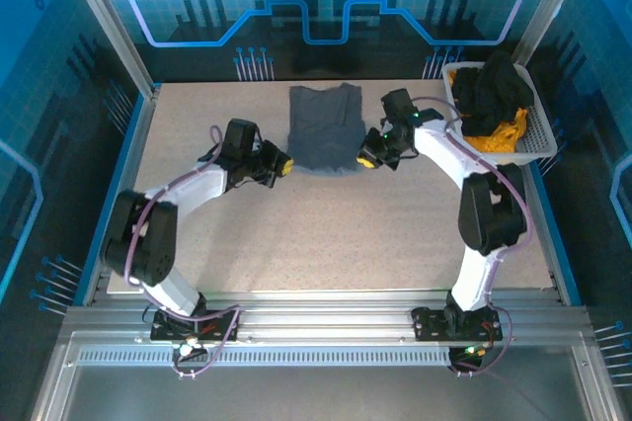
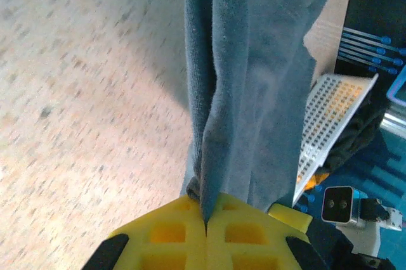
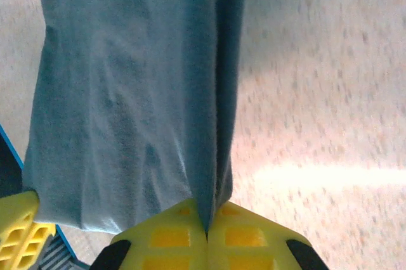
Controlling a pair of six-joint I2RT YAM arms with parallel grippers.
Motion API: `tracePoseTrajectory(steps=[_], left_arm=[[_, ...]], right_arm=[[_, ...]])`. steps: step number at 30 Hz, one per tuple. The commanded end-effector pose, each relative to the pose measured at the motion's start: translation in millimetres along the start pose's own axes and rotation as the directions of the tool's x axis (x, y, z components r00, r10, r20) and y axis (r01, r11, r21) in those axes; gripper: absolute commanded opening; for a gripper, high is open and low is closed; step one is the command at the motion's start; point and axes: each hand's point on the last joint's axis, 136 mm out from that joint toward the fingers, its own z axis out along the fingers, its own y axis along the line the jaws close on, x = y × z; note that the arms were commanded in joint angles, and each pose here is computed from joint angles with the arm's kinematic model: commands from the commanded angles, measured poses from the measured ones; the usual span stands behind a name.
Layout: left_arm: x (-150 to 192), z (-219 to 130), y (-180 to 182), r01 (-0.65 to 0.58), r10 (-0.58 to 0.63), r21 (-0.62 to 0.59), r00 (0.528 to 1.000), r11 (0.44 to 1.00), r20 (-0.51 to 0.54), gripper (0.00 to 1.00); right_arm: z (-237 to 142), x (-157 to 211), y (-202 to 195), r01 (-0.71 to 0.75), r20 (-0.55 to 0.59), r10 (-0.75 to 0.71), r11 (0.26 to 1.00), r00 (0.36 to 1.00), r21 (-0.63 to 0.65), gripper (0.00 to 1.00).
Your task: Fold and stack the t-shirts
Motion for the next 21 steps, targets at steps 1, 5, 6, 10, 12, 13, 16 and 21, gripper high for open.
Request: tracePoseTrajectory(steps=[1,5,6,10,12,13,16,21], left_arm=[[37.1,-7.1,67.7,0.01,-0.025,-0.149,0.995,0.989,-0.095,0.0],[75.8,-24.8,122.6,-0.002,-0.032,-0.212,0.987,0.977,-0.16,0.0],[83.7,-29.7,130.3,-0.007,-0.031,-0.218,0.985,0.976,-0.17,0.0],[113.0,-53.1,134.3,-0.065,0.028,-0.176,0.978,0.982,-0.206,0.0],[120.6,-64.7,126.1,-0.096,0.066,-0.142,0.977,0.985,-0.203,0.0],[122.6,-70.6,119.2,-0.107,0.082,-0.12,0.977,0.987,-0.196,0.0],[123.0,-85.1,91.1,-0.137,0.128,-0.045,0.979,0.99,-0.158,0.0],[113.3,-93.0,31.5,-0.173,0.178,0.069,0.982,0.982,-0.067,0.0]], right_arm=[[9.4,59.2,-35.8,-0.001,-0.114,0.011,0.996,0.993,0.089,0.0],[11.7,121.0,-73.2,-0.006,-0.198,0.033,0.991,0.98,0.135,0.0],[9.7,134.1,-80.3,-0.008,-0.217,0.039,0.99,0.975,0.144,0.0],[-10.6,174.4,-97.1,-0.022,-0.254,0.061,0.987,0.965,0.156,0.0],[-21.6,185.9,-106.8,-0.045,-0.255,0.088,0.984,0.963,0.169,0.0],[-29.3,186.6,-106.6,-0.057,-0.243,0.097,0.984,0.965,0.169,0.0],[-51.9,179.3,-96.6,-0.087,-0.191,0.115,0.985,0.975,0.147,0.0],[-80.5,149.5,-65.1,-0.122,-0.119,0.133,0.988,0.984,0.092,0.0]])
